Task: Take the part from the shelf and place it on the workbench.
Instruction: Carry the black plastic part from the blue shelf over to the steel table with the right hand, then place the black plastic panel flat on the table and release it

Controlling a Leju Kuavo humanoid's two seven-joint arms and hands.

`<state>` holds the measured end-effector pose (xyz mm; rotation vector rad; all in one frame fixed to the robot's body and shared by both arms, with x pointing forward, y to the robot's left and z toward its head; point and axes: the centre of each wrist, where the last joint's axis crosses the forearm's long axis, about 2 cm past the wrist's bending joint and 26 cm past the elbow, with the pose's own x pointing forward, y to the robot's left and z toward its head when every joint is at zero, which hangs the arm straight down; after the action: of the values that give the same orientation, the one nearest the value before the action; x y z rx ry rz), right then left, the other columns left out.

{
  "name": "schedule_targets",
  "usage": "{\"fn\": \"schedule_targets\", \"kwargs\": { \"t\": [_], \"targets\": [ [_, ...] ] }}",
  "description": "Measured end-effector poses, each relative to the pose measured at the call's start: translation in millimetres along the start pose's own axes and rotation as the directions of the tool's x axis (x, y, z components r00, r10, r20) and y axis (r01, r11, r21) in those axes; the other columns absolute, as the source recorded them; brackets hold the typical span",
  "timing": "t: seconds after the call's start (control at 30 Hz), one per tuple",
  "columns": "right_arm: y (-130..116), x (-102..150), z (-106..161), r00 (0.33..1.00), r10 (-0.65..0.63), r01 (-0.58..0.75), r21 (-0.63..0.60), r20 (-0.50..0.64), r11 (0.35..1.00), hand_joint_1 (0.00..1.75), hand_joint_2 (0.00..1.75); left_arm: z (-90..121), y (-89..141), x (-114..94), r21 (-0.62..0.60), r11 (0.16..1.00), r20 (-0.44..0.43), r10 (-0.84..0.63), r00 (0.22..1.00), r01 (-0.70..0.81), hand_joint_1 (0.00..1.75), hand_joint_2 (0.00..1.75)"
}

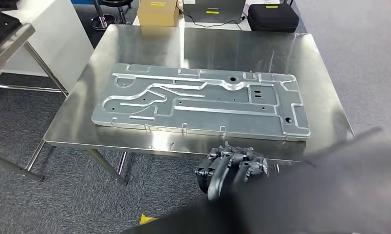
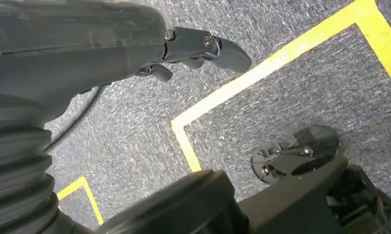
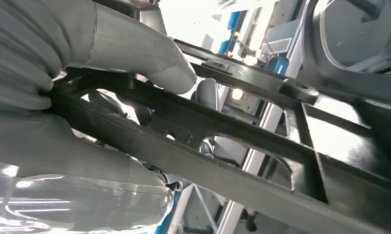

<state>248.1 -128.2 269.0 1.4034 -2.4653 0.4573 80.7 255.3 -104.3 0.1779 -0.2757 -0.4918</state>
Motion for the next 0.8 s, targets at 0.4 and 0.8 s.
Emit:
{"fn": "schedule_targets", "kwargs": {
  "t": [0.4,0.8],
  "targets": [
    [0.3,5.1,5.0,0.898,0.435,-0.437,-0.028,-0.07,0.899,1.75,1.75,0.9,-3.6,-5.6,-0.012,1.0,-0.015,0.017,1.0,-0.017,0.0,1.75],
    [-0.2,11.1,-6.0,0.411,0.909,-0.905,-0.158,-0.073,0.396,1.75,1.75,1.1,-4.3,-4.5,-0.014,0.999,-0.025,0.042,0.999,-0.042,0.0,1.75]
  ]
}}
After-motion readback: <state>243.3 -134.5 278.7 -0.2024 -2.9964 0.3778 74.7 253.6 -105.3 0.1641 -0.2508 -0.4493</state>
